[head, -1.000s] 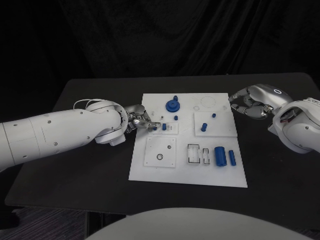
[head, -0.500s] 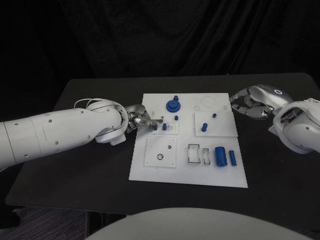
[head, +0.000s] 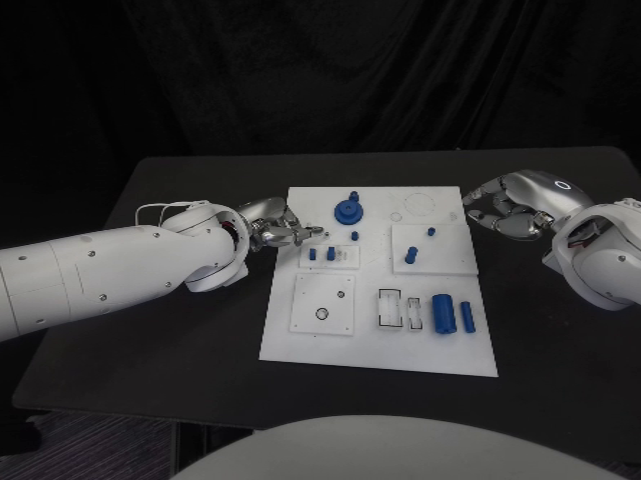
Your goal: Assemble the parts on the task board
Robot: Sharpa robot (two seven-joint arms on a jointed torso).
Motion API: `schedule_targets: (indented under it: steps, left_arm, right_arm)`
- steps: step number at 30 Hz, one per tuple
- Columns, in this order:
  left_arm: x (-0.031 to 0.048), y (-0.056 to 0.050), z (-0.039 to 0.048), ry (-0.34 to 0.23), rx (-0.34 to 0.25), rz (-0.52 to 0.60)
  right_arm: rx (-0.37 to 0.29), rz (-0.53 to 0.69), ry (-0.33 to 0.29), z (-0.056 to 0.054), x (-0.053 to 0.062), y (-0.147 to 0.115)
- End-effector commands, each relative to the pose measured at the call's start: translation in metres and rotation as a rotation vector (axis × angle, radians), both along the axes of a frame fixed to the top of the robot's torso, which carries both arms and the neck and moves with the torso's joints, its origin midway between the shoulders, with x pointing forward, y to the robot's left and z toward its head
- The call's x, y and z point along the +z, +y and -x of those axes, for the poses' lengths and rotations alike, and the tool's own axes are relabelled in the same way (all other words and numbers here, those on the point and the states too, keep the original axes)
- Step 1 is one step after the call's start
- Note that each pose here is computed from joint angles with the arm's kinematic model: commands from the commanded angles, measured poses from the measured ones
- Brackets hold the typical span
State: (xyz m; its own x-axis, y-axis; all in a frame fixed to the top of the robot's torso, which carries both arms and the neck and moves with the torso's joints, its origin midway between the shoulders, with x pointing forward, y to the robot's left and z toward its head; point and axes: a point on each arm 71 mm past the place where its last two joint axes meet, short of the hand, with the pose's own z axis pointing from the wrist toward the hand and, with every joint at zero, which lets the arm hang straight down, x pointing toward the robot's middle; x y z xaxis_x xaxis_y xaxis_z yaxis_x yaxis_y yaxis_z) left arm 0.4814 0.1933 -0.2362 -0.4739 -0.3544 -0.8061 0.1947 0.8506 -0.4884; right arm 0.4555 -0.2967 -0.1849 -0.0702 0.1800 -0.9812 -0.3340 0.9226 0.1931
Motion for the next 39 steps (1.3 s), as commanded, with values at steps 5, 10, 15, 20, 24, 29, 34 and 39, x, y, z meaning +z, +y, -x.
schedule_targets:
  steps: [5,10,15,20,24,29,34,39]
  left_arm:
    - [0.0353,-0.010,-0.0025,-0.411,-0.193,-0.017]
    - [0.0380,-0.017,-0.0038,-0.437,-0.318,-0.039]
    - [0.0358,-0.024,-0.0065,-0.431,-0.444,-0.043]
    - [0.0312,-0.031,-0.0136,-0.401,-0.505,-0.060]
    - [0.0278,-0.039,-0.0206,-0.393,-0.538,-0.082]
    - [0.0252,-0.052,-0.0267,-0.402,-0.576,-0.095]
    - [0.0238,-0.065,-0.0282,-0.431,-0.618,-0.111]
    - [0.0228,-0.075,-0.0285,-0.437,-0.642,-0.115]
  right_arm:
    - [-0.010,-0.005,-0.009,0.001,0.000,-0.001]
    - [-0.003,-0.010,-0.020,0.001,0.001,0.000]
    - [0.000,-0.012,-0.025,0.000,0.001,0.001]
    - [0.003,-0.012,-0.026,0.000,0.001,0.001]
    - [0.007,-0.012,-0.025,0.000,0.001,0.002]
    - [0.011,-0.012,-0.025,0.000,0.000,0.003]
    - [0.014,-0.012,-0.023,0.001,0.000,0.003]
    - [0.014,-0.013,-0.022,0.001,-0.001,0.003]
